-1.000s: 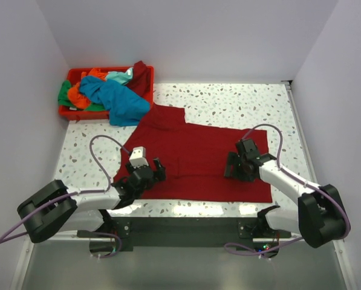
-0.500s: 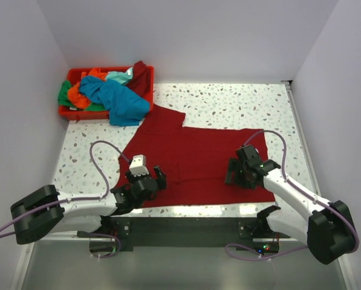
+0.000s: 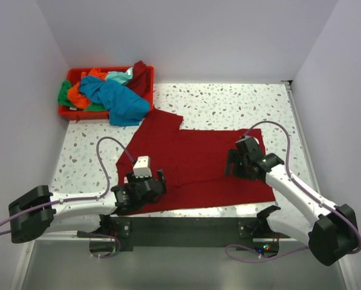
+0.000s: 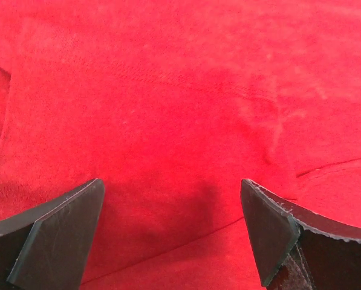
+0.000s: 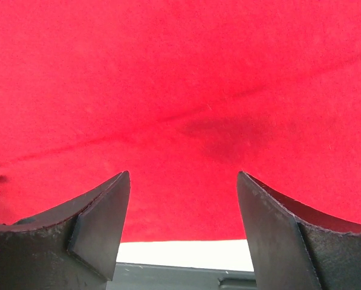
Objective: Fold and stack the t-shirts
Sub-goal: Fold the tshirt
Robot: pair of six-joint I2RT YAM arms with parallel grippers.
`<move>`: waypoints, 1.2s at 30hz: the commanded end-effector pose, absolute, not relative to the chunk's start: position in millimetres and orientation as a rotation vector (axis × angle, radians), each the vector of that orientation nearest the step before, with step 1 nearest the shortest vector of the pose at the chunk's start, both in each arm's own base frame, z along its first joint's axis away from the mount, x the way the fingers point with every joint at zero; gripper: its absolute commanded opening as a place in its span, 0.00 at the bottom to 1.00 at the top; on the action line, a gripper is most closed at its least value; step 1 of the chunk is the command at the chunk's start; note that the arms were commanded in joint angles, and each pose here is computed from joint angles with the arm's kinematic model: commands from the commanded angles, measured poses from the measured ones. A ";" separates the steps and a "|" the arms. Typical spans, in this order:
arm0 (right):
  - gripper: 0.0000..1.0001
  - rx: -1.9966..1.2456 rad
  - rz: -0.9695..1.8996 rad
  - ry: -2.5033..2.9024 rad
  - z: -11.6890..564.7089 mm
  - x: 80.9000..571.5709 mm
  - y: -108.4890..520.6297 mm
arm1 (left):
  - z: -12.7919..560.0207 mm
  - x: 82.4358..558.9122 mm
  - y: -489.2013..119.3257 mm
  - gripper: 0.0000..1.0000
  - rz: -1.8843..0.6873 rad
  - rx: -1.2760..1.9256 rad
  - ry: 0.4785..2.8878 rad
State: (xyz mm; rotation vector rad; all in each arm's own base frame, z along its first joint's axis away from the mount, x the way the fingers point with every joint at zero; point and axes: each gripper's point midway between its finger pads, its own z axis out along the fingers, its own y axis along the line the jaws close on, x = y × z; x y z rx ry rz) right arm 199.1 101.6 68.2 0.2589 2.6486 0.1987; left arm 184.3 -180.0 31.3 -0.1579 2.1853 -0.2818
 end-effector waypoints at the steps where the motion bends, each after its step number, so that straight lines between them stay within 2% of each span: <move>1: 0.75 0.208 0.203 2.593 82.3 226.1 111.6 | 66.2 198.9 -191.8 1.00 -0.279 -0.144 2.110; 7: 0.75 0.189 0.179 2.593 70.0 251.8 121.4 | 89.2 223.8 -206.0 1.00 -0.284 -0.108 2.052; 16: 0.76 0.192 0.079 2.655 36.6 249.3 112.7 | 71.5 248.9 -215.9 1.00 -0.344 -0.036 2.065; 26: 0.76 0.241 0.019 2.753 -3.0 216.5 98.7 | 23.9 236.3 -204.4 1.00 -0.300 -0.022 2.152; 36: 0.75 0.312 0.102 2.746 0.5 190.1 96.2 | 7.5 217.8 -186.6 1.00 -0.307 -0.035 2.193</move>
